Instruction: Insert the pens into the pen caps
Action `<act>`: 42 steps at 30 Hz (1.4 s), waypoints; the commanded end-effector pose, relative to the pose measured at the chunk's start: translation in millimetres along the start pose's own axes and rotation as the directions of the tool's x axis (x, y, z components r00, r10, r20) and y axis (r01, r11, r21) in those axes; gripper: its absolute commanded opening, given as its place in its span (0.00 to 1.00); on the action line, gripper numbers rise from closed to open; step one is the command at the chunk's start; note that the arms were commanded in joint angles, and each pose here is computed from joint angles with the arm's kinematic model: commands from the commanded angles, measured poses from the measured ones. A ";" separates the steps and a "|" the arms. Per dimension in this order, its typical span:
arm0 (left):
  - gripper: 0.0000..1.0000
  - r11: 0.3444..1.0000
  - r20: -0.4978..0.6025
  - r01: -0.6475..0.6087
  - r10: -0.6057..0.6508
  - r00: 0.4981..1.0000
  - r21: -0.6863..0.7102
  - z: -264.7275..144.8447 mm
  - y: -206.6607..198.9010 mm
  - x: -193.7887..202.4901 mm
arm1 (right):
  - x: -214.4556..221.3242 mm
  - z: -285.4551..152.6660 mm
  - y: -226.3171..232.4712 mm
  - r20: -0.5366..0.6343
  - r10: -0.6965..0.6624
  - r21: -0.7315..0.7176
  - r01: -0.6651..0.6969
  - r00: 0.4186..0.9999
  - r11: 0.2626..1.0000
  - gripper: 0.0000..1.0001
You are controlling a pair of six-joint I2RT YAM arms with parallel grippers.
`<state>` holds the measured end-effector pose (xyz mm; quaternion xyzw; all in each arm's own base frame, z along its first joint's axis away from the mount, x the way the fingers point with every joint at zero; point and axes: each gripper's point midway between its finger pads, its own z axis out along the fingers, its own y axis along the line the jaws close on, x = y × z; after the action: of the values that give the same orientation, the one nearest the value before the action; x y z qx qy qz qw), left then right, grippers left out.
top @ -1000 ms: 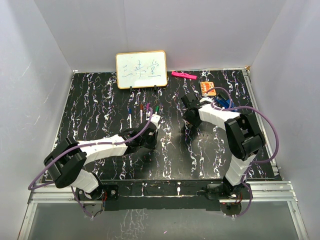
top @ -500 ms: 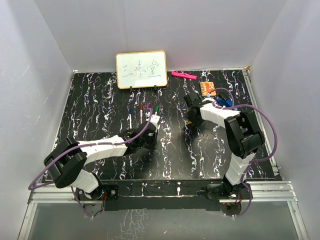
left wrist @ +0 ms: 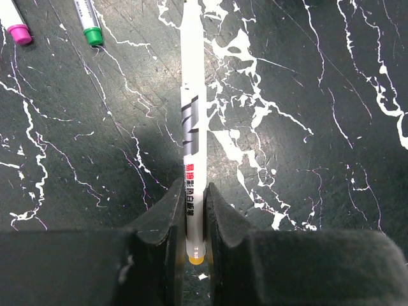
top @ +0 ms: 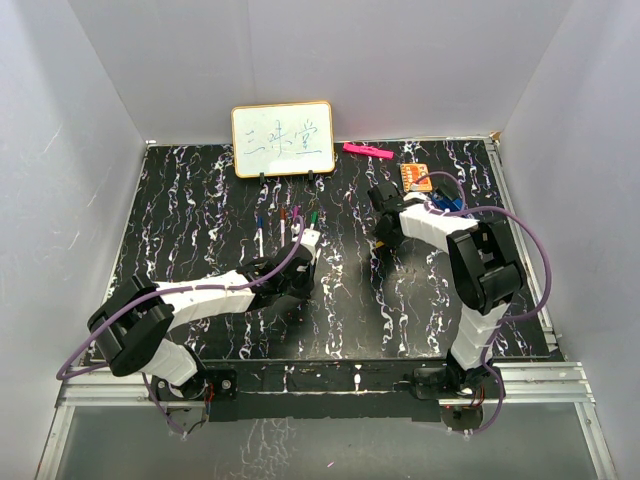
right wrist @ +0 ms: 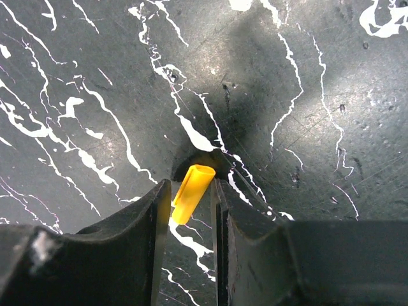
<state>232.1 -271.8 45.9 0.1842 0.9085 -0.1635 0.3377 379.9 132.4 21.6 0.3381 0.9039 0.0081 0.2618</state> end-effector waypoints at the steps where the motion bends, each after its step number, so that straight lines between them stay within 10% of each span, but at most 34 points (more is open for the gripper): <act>1: 0.00 1.000 0.032 0.013 -0.014 0.999 0.019 -1.6 -6.1 -10.9 | 40.4 21.5 -45.9 -0.138 -0.113 0.147 0.133 0.984 0.980 0.30; 42: 0.00 1.000 0.080 0.018 -0.017 0.997 -0.007 -6.6 -1.7 -23.5 | 106.2 24.5 -43.3 -0.317 -0.481 -0.047 0.493 0.817 0.869 0.00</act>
<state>237.8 -272.1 49.7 0.1764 0.9053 -0.1605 0.3516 379.1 160.8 9.6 0.1518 0.9523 -0.0128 0.2643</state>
